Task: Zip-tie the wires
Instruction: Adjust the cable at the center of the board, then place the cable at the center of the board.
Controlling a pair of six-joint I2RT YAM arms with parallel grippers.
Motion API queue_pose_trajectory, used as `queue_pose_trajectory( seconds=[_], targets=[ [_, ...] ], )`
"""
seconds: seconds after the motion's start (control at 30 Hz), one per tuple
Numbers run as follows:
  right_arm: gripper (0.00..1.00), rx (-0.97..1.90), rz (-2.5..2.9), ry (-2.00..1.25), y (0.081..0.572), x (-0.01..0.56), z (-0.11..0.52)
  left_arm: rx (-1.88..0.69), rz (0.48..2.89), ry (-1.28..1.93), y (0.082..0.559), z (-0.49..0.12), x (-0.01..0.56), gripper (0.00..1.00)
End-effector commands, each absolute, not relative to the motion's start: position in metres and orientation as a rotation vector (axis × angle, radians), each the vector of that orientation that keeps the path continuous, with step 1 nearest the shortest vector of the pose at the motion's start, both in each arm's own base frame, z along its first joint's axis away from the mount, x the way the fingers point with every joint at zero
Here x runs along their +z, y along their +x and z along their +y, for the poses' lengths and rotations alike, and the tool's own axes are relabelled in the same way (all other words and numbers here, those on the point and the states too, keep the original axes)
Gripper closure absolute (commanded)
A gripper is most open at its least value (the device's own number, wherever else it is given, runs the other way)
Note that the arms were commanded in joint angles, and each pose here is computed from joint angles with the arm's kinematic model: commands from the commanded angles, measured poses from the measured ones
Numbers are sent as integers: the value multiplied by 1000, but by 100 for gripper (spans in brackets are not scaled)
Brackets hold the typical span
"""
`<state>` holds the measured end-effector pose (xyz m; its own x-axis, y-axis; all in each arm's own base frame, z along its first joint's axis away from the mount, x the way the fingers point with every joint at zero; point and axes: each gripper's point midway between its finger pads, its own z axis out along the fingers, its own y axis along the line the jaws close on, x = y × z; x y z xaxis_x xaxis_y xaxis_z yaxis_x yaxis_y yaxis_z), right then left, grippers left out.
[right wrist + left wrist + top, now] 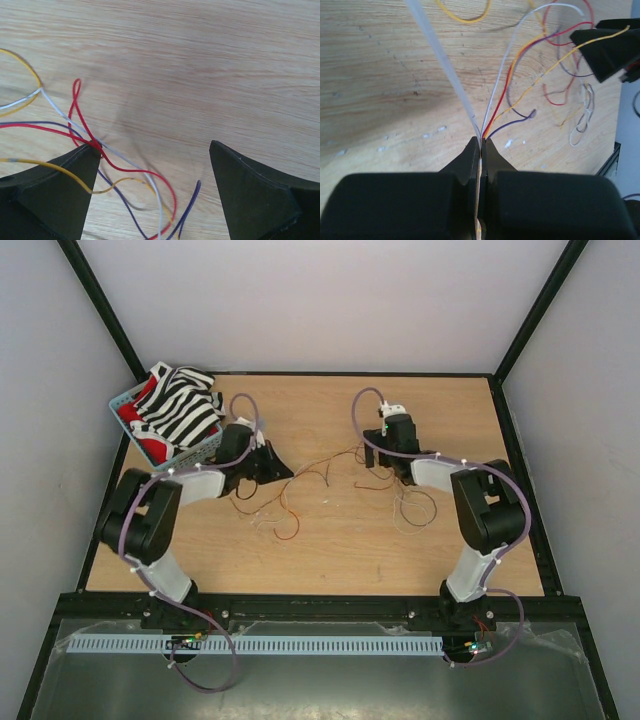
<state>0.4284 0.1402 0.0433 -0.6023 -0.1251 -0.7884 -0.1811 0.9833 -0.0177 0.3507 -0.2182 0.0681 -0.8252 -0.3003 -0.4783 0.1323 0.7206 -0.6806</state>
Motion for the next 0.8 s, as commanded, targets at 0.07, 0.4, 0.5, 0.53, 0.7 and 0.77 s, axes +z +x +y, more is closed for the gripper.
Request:
queue_pose_trajectory(
  seconds=[0.07,0.4,0.5,0.53,0.7,0.77],
  targets=[
    [1,18,2224,-23,456,67,85,-1039,2346,-63,378,-263,55,100],
    [1,122,2212,-122,456,100,65,-1059,2343,10,399,-314,45,100],
    [1,250,2245,-174,432,103,82,-1041,2364,18,397,-314,34,100],
    [1,283,2254,-188,423,102,86,-1028,2363,36,397,-313,31,100],
    [1,427,2303,-212,372,102,98,-987,2356,95,398,-310,26,100],
    [1,464,2317,-225,355,103,101,-995,2361,105,397,-311,24,100]
  ],
)
